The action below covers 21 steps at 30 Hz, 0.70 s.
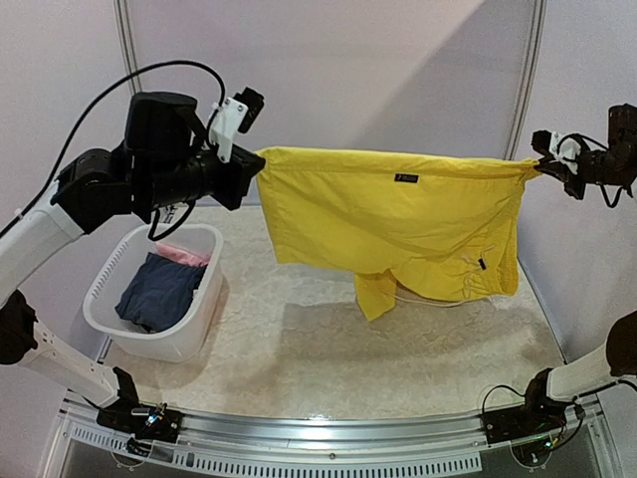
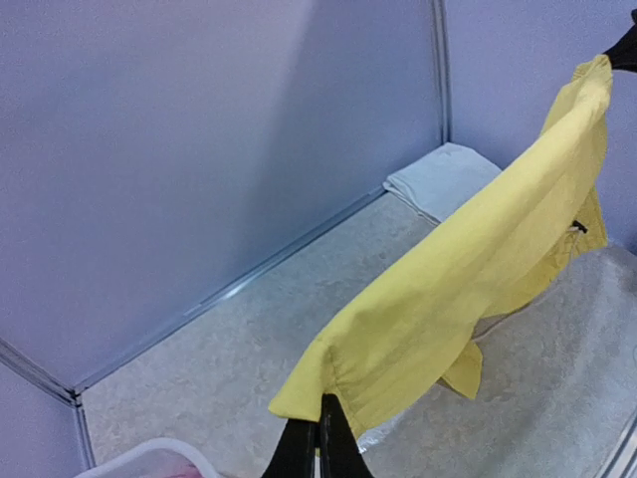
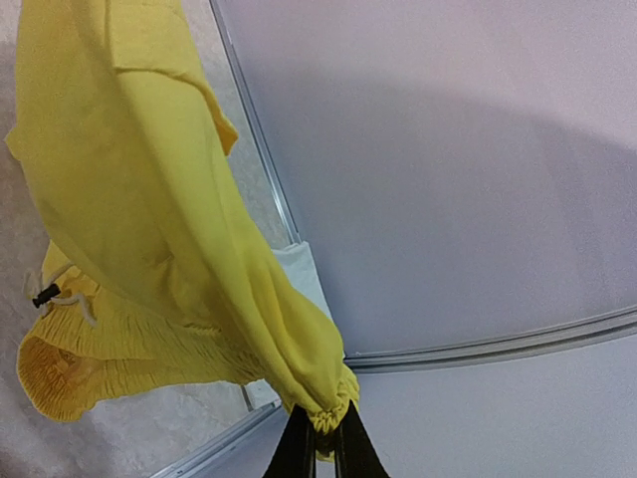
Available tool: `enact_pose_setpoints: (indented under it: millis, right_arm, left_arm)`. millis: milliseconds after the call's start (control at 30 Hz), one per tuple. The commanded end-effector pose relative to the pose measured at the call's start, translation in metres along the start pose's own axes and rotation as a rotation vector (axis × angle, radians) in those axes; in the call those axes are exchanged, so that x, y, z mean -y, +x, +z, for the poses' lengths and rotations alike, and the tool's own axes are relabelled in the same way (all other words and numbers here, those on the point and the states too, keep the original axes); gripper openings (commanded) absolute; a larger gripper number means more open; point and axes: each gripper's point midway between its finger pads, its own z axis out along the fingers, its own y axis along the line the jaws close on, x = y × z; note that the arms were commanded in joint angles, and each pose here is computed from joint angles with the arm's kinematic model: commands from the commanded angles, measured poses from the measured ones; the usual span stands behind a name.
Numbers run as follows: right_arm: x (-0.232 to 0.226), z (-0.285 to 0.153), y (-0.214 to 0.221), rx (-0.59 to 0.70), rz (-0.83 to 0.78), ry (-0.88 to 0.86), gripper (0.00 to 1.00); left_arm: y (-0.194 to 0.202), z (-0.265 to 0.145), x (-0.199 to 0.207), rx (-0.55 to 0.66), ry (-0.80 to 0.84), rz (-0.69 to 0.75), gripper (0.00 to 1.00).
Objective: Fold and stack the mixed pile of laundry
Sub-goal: Pick up the crumpled shorts from the center of the board, then flatten out the crumpled shorts at the center of the board.
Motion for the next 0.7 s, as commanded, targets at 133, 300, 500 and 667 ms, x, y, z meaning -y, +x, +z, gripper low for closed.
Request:
enact_pose_setpoints:
  millis: [133,300,500,667]
  right_arm:
    - [-0.032,-0.02,-0.057,0.06,0.098,-0.216,0.01]
    - [-0.07,-0.034,-0.098,0.12,0.072,-0.318,0.0]
    - [-0.091,-0.072,-0.159,0.256,0.07,-0.396,0.0]
    - [-0.094,-0.102,-0.191,0.357,0.087,-0.43,0.0]
  left_arm:
    - [-0.051,-0.044,-0.061,0.109,-0.246,0.064,0.0]
    - [-0.079,-0.087,-0.081,0.214,-0.289,0.055,0.0]
    - [-0.111,-0.141,-0.09,0.292,-0.343,0.137,0.0]
    - [-0.138,-0.176,-0.089,0.351,-0.378,0.208,0.0]
